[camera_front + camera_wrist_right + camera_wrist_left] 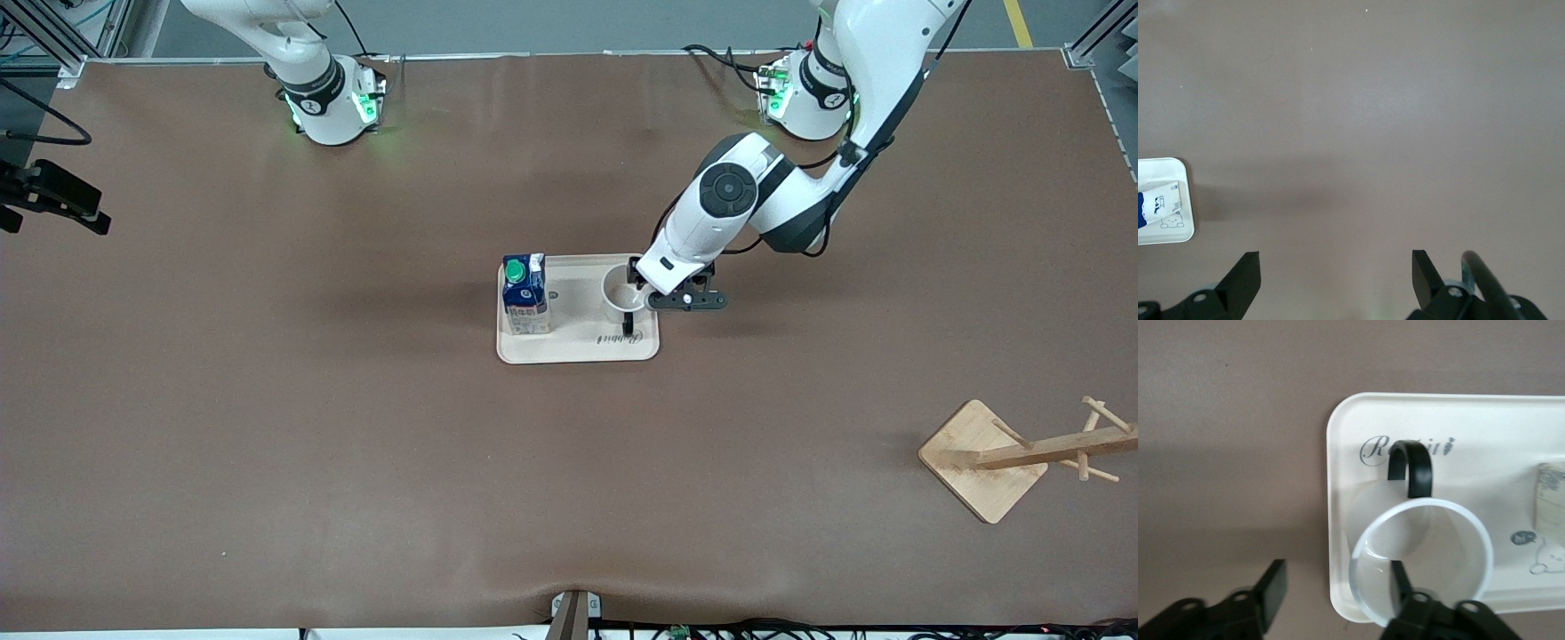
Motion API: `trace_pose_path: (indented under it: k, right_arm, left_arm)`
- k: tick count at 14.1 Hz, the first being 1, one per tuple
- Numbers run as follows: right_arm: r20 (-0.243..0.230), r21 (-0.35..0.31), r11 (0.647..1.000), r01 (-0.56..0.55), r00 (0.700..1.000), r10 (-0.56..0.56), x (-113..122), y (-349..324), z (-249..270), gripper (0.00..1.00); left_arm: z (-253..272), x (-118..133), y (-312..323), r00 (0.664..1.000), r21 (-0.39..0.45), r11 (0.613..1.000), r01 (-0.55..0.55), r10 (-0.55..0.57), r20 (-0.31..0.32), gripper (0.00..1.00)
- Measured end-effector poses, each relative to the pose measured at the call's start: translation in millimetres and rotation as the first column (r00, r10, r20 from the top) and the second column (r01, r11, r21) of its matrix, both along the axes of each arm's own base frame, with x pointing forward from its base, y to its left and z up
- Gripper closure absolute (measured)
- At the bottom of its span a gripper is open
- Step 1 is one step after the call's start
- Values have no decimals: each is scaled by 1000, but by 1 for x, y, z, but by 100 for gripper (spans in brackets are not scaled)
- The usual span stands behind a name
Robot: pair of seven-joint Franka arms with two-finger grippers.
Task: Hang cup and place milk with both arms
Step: 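Reach the left gripper down to the white mug's black handle, then grasp the mug handle with the left gripper and lift it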
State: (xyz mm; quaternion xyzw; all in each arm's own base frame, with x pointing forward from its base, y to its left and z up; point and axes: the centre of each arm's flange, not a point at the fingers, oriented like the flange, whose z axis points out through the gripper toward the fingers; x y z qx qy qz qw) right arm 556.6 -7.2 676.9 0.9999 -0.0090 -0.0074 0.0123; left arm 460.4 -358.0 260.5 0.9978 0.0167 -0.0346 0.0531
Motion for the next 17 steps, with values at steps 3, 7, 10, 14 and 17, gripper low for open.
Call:
trace_pose_path:
  k: [3, 7, 10, 14, 17]
  right_arm:
    - [-40, 1, 1000, -13, 999, 13, 3, 7, -12, 0]
    - [-64, 1, 1000, -11, 998, 11, 10, 7, -25, 0]
    - [-106, 1, 1000, -5, 994, 5, 22, 3, -49, 0]
    - [-226, 25, 1000, -2, 974, 7, 33, 6, -99, 0]
    - [-352, 47, 999, 18, 936, 0, 35, 0, -140, 0]
  left_arm:
    - [-16, -11, -11, 1000, 49, 999, -22, 21, 14, 49]
    - [-26, -7, -17, 999, 59, 997, -42, 40, 26, 93]
    - [-12, 12, -23, 997, 28, 998, -60, 58, 55, 93]
    - [43, 48, -24, 988, 18, 995, -94, 91, 128, 93]
    - [98, 76, 18, 982, 89, 992, -86, 69, 177, 93]
